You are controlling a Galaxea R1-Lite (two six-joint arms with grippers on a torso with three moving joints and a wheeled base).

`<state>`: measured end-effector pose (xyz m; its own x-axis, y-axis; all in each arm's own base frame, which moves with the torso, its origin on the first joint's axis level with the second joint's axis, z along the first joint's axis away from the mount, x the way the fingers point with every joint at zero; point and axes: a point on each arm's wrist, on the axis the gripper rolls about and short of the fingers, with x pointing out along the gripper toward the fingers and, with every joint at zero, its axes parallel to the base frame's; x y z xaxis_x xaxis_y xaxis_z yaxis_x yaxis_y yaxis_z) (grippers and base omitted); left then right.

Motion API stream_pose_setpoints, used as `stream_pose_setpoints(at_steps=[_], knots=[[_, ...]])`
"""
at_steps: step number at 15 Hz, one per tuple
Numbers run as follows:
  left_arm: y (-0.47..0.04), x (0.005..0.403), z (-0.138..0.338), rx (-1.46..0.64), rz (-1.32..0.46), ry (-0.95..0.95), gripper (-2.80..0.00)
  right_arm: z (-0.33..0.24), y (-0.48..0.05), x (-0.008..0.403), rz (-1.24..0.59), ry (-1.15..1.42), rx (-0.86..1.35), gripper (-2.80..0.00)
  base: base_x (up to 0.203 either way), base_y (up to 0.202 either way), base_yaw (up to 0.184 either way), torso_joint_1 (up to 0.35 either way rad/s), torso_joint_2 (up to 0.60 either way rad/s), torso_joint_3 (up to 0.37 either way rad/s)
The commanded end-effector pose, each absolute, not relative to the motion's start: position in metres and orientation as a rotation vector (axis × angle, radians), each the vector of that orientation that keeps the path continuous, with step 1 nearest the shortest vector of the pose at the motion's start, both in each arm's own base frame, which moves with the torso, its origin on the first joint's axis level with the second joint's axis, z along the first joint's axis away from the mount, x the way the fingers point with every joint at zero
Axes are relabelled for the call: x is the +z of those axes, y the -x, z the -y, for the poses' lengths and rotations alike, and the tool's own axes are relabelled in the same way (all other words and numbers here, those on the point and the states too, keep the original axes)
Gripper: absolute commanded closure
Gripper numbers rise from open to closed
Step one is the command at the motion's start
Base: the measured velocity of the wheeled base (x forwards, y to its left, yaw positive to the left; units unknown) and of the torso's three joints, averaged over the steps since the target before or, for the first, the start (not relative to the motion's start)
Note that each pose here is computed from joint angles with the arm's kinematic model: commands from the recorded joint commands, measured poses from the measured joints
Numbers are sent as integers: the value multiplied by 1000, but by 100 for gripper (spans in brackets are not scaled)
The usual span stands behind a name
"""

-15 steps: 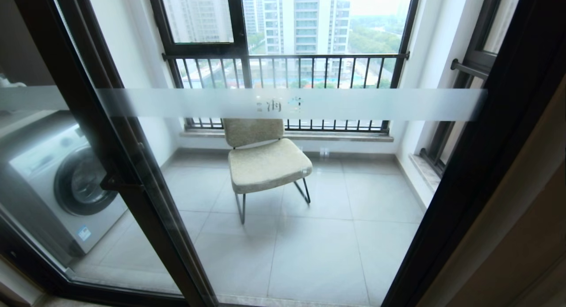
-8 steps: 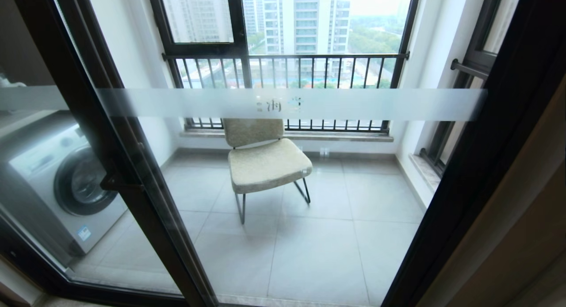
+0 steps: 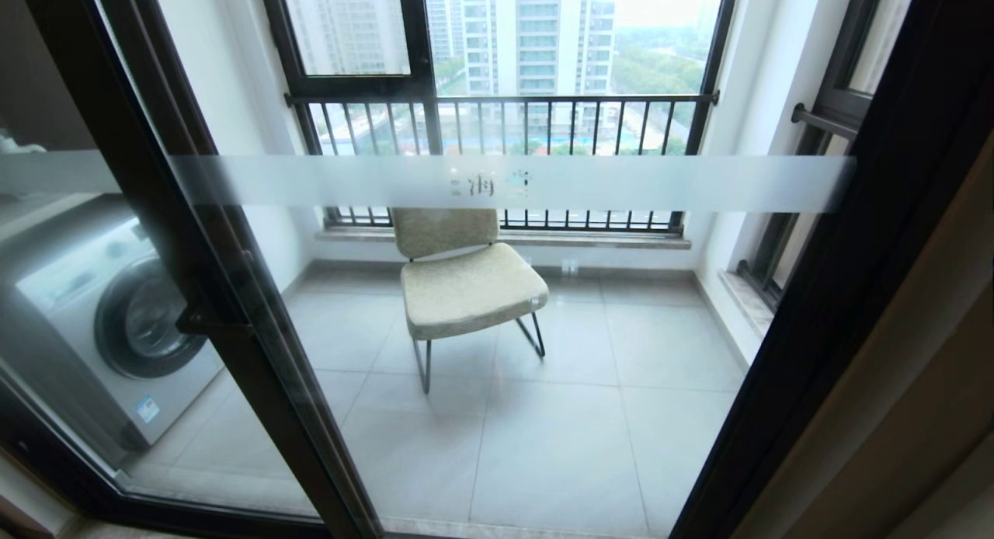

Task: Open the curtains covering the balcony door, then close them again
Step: Pull the inner curtains open on both sides

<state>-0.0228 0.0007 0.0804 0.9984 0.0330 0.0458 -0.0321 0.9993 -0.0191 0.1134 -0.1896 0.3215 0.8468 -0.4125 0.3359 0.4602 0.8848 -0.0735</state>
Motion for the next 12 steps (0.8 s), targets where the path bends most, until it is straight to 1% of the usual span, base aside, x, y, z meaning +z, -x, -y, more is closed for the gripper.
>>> stream_pose_setpoints(at_steps=[1, 3, 4, 5, 8, 12], knots=[[23, 81, -1, 33, 48, 18, 0, 188, -113, 323, 324, 159, -458, 0, 0, 0, 0, 0, 0, 0], [23, 80, -1, 33, 46, 19, 0, 188, -112, 324, 326, 160, -458, 0, 0, 0, 0, 0, 0, 0], [23, 81, -1, 33, 47, 18, 0, 187, -112, 325, 329, 164, -457, -37, 0, 0, 0, 0, 0, 0], [23, 81, -1, 33, 48, 18, 0, 186, -111, 325, 329, 164, -457, -280, 0, 0, 0, 0, 0, 0], [23, 80, -1, 33, 47, 19, 0, 178, -107, 328, 340, 176, -456, -280, 0, 0, 0, 0, 0, 0], [23, 80, -1, 33, 47, 18, 0, 153, -94, 327, 358, 180, -453, -280, 0, 0, 0, 0, 0, 0]])
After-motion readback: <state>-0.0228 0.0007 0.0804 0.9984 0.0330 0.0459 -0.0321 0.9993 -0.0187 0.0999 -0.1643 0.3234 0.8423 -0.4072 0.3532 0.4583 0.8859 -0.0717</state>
